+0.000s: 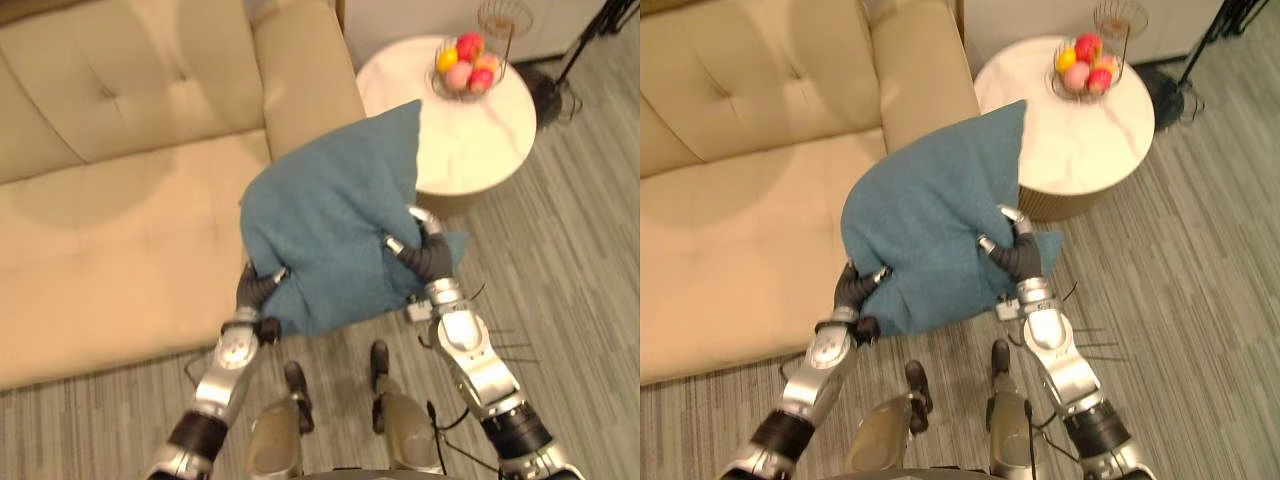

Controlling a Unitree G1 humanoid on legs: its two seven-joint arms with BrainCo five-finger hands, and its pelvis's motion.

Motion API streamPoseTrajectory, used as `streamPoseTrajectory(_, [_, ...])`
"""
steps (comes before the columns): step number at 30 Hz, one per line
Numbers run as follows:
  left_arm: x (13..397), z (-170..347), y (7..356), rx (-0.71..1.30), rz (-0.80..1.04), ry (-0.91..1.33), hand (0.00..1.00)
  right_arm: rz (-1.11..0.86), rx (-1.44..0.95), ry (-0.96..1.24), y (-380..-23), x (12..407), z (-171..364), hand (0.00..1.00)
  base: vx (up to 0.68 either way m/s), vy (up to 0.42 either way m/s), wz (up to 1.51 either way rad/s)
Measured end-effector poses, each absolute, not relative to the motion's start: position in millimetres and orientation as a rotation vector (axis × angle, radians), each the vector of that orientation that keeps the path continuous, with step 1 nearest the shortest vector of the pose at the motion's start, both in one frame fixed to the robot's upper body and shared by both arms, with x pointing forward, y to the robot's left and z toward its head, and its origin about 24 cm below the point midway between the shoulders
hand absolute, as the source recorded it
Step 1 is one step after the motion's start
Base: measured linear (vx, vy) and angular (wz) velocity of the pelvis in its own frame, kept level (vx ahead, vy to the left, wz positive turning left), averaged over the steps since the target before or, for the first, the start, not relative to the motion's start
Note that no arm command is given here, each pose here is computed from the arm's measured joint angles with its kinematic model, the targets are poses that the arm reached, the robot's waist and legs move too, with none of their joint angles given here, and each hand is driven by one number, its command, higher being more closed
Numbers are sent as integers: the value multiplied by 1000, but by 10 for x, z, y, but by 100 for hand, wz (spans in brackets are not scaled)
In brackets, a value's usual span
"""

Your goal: Pick up cushions and gather them together orderly.

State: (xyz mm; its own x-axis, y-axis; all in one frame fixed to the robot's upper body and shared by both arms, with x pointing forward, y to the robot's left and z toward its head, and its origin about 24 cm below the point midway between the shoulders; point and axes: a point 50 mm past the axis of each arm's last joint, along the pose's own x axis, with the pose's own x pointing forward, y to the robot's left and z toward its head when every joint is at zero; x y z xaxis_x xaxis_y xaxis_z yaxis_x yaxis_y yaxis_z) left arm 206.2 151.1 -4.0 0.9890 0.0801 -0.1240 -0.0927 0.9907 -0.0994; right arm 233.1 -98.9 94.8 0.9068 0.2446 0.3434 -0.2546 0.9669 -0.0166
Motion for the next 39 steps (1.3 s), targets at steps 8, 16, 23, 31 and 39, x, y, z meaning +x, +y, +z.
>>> streamPoseTrajectory(8, [2087, 100, 1606, -95, 120, 40, 100, 310, 69, -403, -848, 2321, 1013, 100, -99, 49, 6])
streamPoseTrajectory(16, [2135, 210, 1641, -111, 144, -12, 100, 320, 24, -415, -859, 2466, 1003, 100, -184, -199, 106])
streamPoseTrajectory(23, [2109, 166, 1372, -146, 20, 21, 100, 143, -48, -245, -1308, 2564, 645, 100, -315, -166, 113])
streamPoseTrajectory(31, [2094, 126, 1371, -141, 2, 37, 100, 123, -24, -223, -1293, 2499, 608, 100, -98, 93, 26])
streamPoseTrajectory(39, [2087, 134, 1408, -138, 3, 29, 100, 131, -5, -247, -1255, 2493, 670, 100, -56, 98, -4])
